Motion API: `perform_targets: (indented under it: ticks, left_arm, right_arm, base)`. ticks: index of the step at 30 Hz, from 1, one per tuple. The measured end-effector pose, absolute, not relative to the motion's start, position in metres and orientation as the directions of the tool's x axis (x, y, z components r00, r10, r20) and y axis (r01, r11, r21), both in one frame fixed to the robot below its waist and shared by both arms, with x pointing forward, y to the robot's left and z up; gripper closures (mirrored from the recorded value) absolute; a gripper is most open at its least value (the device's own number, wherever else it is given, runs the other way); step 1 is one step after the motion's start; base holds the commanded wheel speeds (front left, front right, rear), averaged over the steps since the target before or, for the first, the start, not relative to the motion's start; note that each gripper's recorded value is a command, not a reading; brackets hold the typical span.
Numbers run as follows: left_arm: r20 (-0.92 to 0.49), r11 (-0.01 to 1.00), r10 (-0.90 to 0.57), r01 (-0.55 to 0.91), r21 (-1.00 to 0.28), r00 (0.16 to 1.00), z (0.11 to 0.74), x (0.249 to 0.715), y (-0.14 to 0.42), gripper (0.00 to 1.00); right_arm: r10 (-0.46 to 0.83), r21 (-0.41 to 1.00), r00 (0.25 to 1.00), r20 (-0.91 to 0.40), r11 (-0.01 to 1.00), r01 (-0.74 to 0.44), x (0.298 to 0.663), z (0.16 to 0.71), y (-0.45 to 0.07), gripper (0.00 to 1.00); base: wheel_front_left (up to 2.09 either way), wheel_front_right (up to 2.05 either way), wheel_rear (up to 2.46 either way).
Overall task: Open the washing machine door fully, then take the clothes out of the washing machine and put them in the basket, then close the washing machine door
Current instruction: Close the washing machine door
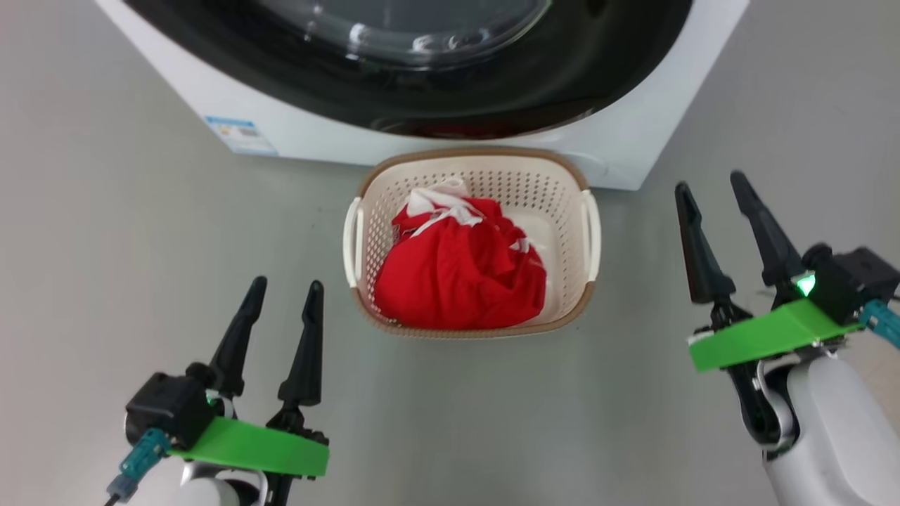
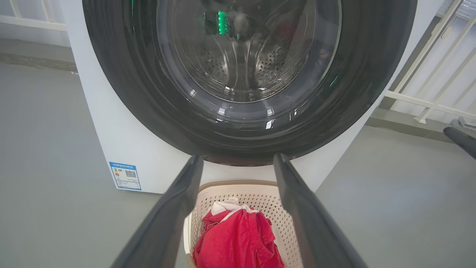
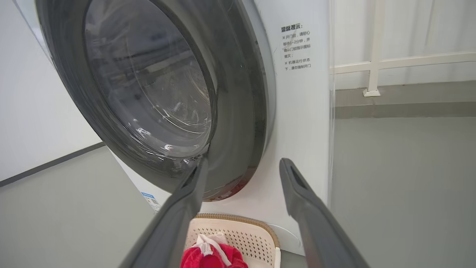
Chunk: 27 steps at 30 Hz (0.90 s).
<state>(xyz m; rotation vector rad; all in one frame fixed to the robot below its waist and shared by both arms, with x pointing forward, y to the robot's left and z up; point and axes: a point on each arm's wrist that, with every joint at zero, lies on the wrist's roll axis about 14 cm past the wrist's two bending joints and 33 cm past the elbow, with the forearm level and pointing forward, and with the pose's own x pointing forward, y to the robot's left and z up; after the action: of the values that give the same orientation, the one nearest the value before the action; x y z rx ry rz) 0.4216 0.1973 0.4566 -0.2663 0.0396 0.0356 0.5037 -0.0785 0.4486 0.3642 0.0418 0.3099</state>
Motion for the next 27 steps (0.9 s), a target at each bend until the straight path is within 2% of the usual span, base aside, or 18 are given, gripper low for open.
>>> perform_targets:
  ticks: [12,27]
  left_arm:
    - [-0.032,0.970,-0.021,0.012,-0.242,0.999,0.462,0.414,0.181,0.00]
    - [-0.017,0.969,-0.052,0.046,-0.245,0.999,0.468,0.410,0.170,0.00]
  right_arm:
    - [0.193,0.348,0.980,-0.054,0.923,-0.163,0.455,0.442,-0.123,0.00]
    - [0.064,0.337,0.994,-0.091,0.941,-0.030,0.414,0.439,-0.168,0.00]
  base:
    - [0.00,0.00,0.00]
    - [0.00,0.00,0.00]
